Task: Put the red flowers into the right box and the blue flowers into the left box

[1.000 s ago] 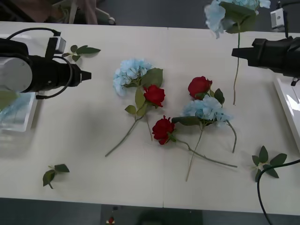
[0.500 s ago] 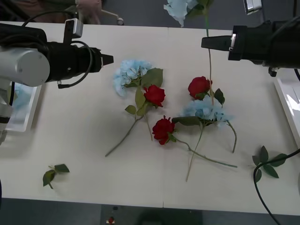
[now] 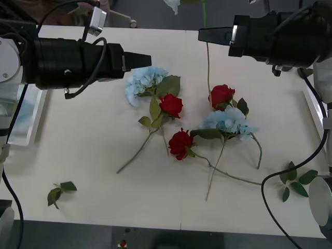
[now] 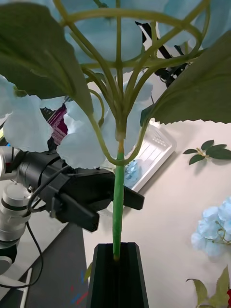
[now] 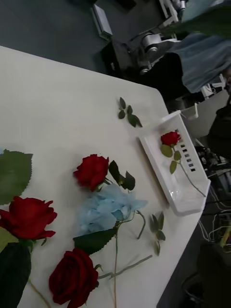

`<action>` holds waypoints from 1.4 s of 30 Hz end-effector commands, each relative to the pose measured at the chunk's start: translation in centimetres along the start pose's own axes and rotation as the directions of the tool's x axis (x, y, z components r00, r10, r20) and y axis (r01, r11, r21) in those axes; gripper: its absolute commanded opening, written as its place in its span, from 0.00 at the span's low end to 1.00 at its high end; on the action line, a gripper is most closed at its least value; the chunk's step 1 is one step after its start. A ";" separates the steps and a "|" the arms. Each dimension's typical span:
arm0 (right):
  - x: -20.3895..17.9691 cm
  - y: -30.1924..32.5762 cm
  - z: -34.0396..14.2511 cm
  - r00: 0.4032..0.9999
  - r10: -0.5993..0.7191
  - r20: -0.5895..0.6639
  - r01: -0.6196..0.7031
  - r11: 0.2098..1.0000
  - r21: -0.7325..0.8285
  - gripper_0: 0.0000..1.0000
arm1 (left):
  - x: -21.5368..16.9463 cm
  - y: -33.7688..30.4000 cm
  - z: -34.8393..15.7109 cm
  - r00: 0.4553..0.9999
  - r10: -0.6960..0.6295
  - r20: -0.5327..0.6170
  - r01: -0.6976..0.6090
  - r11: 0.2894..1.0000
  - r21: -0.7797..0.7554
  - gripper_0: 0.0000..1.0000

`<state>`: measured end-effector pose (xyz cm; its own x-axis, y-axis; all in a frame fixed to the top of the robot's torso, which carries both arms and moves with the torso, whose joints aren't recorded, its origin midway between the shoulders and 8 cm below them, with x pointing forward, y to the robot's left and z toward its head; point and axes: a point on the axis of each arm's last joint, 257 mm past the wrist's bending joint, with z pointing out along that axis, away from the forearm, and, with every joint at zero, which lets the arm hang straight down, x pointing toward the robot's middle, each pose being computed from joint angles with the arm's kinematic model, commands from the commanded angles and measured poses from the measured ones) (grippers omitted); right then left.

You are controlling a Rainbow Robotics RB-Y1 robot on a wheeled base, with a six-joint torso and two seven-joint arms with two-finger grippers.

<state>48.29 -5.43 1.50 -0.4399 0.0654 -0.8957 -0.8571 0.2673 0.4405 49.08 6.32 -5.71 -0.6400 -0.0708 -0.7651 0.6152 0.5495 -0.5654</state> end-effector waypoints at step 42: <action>-2.1 1.9 -0.1 0.992 -0.121 0.026 0.122 0.992 -0.024 0.00 | 3.9 -12.2 11.1 0.991 0.126 0.053 -0.134 0.975 0.179 0.00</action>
<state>48.07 -5.36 1.78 -0.4044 0.0609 -0.9125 -0.8769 0.2575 0.4058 44.61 -9.35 -6.58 -0.5937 -0.0630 -0.8022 0.7219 0.3989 -0.5655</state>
